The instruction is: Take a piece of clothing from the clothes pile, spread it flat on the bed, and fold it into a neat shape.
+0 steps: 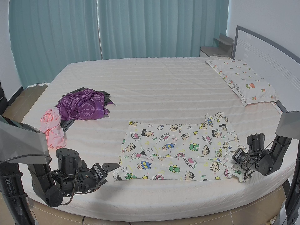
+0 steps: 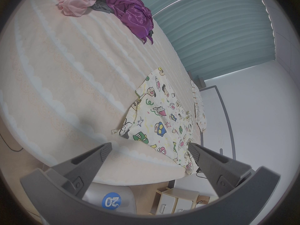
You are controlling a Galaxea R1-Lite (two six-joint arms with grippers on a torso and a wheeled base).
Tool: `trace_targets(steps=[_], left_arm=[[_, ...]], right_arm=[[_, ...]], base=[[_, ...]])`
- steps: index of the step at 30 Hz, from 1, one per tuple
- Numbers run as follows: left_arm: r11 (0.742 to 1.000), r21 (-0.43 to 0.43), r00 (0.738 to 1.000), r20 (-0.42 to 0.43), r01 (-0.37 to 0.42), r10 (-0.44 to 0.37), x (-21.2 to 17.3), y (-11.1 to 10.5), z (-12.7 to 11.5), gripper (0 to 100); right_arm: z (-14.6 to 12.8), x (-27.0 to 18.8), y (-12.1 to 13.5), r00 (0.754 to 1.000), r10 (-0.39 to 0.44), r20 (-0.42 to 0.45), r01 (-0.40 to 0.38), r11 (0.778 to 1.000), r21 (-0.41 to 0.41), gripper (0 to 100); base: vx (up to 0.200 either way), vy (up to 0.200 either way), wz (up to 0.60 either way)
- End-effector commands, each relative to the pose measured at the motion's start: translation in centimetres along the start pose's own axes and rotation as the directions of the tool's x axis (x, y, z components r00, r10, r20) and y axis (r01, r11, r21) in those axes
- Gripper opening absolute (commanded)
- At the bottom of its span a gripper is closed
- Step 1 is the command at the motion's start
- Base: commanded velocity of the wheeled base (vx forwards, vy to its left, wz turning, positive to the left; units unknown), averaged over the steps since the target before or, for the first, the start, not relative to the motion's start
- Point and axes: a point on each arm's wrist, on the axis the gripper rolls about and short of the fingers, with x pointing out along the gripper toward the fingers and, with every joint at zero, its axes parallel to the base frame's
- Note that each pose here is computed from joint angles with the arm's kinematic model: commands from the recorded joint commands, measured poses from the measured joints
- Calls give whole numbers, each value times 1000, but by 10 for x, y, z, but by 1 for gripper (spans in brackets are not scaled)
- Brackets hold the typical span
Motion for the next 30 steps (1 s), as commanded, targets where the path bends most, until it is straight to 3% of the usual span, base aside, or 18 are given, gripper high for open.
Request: trace_targets(steps=[1, 13, 19, 30], left_arm=[[1000, 2, 1000, 4, -3, 3, 2, 1, -2, 100], [1000, 13, 1000, 19, 23, -24, 4, 4, -4, 100], [1000, 14, 1000, 17, 19, -19, 5, 5, -4, 100], [999, 31, 1000, 15, 16, -17, 4, 6, -5, 100]], right_arm=[[5, -15, 4, 999, 26, 23, -26, 1000, 3, 0], [12, -62, 43, 998, 53, 37, -51, 997, -62, 0], [2, -84, 60, 999, 47, 1, -46, 991, -123, 0], [-24, -88, 59, 998, -64, -21, 58, 975, -216, 0]], base=[[0, 0, 0], [0, 0, 0], [0, 0, 0], [0, 0, 0]])
